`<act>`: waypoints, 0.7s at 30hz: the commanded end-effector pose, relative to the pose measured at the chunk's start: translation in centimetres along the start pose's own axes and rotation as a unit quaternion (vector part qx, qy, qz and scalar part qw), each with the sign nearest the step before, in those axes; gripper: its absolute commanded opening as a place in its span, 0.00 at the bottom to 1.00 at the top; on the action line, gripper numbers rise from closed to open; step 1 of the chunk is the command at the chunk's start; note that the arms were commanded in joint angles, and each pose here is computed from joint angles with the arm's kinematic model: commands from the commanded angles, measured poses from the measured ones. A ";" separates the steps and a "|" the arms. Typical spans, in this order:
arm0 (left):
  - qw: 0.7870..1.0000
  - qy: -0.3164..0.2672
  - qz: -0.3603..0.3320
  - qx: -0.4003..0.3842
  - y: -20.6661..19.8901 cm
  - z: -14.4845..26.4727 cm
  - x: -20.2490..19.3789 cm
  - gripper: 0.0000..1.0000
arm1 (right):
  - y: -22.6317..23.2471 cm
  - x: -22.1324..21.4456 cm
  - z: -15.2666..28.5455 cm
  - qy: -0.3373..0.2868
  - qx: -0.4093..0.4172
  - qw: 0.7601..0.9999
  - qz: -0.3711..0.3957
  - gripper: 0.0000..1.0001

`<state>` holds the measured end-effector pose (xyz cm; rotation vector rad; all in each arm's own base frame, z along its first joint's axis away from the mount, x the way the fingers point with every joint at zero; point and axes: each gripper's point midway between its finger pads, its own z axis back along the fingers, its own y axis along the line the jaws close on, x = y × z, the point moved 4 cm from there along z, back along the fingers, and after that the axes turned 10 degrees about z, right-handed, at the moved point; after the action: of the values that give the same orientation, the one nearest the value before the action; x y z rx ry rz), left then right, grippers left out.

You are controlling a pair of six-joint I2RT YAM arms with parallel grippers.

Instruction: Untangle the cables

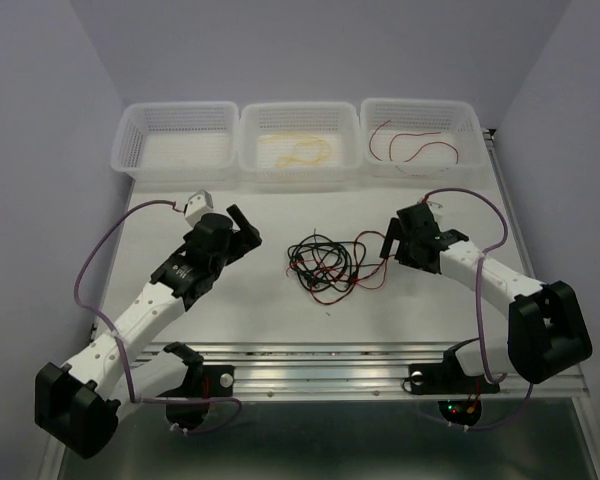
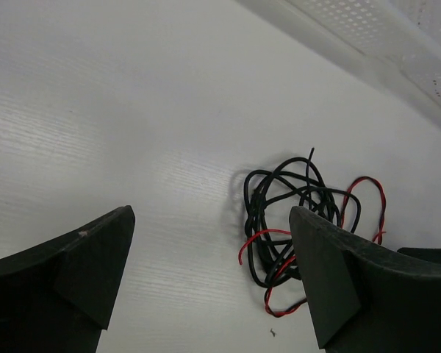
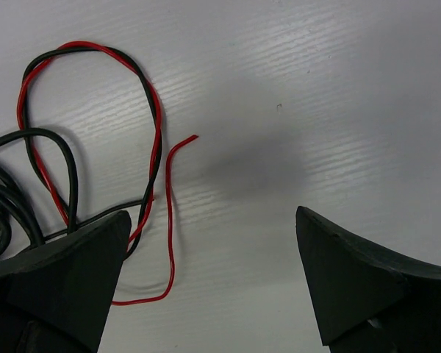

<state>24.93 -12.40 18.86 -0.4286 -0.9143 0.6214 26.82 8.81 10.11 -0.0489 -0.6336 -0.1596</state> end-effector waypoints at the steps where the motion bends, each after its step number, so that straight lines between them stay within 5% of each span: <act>1: 0.999 -0.002 0.024 -0.024 -0.1 0.7 -0.3 0.99 | 1.2 2.8 -1.0 -0.045 -0.005 0.999 -0.021 0.97; 15: 1.000 0.009 0.014 0.004 1.2 -0.1 -1.4 0.99 | 3.3 0.0 -4.2 0.005 -0.004 1.000 -0.001 0.77; 18: 1.000 0.011 0.014 0.004 1.2 -0.3 -1.5 0.99 | 3.8 -0.3 -4.6 0.011 -0.006 1.000 -0.003 0.65; 21: 1.000 0.010 0.015 -0.001 1.1 -0.1 -1.4 0.99 | 3.8 -0.9 -4.6 0.018 -0.012 1.000 -0.009 0.38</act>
<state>23.95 -12.35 16.97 -0.4273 -0.8701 0.6395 28.71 11.50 5.57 -0.0815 -0.5657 -0.1444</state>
